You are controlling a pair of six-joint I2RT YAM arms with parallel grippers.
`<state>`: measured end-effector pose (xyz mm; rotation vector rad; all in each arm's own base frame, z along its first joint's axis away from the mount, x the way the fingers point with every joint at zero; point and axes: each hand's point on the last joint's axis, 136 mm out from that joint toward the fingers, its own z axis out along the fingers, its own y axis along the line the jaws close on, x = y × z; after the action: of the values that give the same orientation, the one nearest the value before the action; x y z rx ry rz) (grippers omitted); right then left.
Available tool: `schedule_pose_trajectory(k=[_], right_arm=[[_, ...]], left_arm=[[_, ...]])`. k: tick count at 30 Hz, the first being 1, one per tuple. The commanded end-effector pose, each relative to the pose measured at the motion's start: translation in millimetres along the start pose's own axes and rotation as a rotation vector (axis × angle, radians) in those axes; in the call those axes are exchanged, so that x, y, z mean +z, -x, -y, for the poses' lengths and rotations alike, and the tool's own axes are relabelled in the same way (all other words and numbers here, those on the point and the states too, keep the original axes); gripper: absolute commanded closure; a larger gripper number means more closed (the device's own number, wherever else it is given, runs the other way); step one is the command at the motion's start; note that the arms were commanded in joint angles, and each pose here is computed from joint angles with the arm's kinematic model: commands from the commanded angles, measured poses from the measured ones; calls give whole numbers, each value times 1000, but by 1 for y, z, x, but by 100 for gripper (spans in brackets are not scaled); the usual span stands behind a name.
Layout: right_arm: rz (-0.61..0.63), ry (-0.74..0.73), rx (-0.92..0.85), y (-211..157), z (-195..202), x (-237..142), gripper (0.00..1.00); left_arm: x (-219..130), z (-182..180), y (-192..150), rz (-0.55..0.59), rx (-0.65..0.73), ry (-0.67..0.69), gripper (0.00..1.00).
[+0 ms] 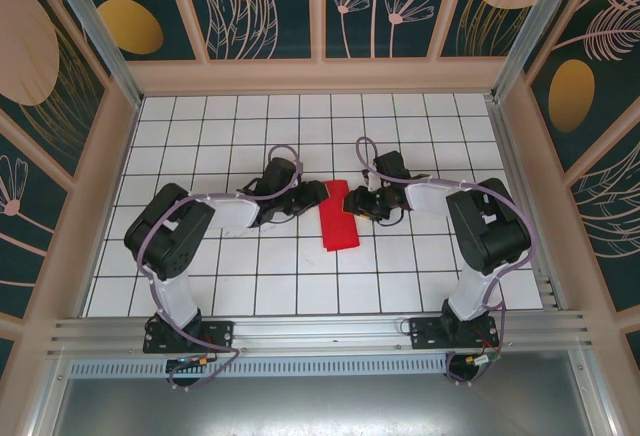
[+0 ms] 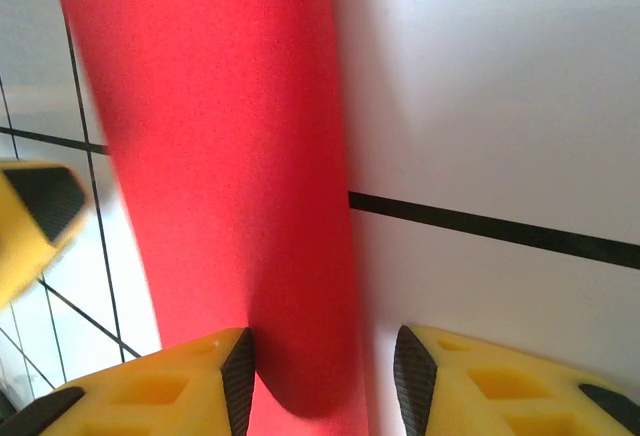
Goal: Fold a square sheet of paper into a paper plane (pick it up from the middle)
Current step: First fold in half a square sheet of paper at the center of the table.
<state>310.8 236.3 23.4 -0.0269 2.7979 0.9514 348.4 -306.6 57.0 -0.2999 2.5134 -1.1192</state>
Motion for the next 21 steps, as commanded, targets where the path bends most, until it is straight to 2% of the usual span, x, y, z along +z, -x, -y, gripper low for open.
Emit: schedule_pose_trajectory(k=[1, 6, 9, 21], right_arm=[[-47, -149, 3, -15, 37, 15, 54], [-55, -178, -9, -15, 43, 18, 56], [-61, -204, -16, -16, 47, 19, 56], [-112, -303, -60, -23, 65, 29, 56]], left_arm=[[-20, -9, 17, 73, 41, 136, 43], [-30, -15, 25, 121, 29, 182, 39], [-38, -8, 31, 158, 17, 166, 39], [-49, -23, 38, 211, -40, 185, 40]])
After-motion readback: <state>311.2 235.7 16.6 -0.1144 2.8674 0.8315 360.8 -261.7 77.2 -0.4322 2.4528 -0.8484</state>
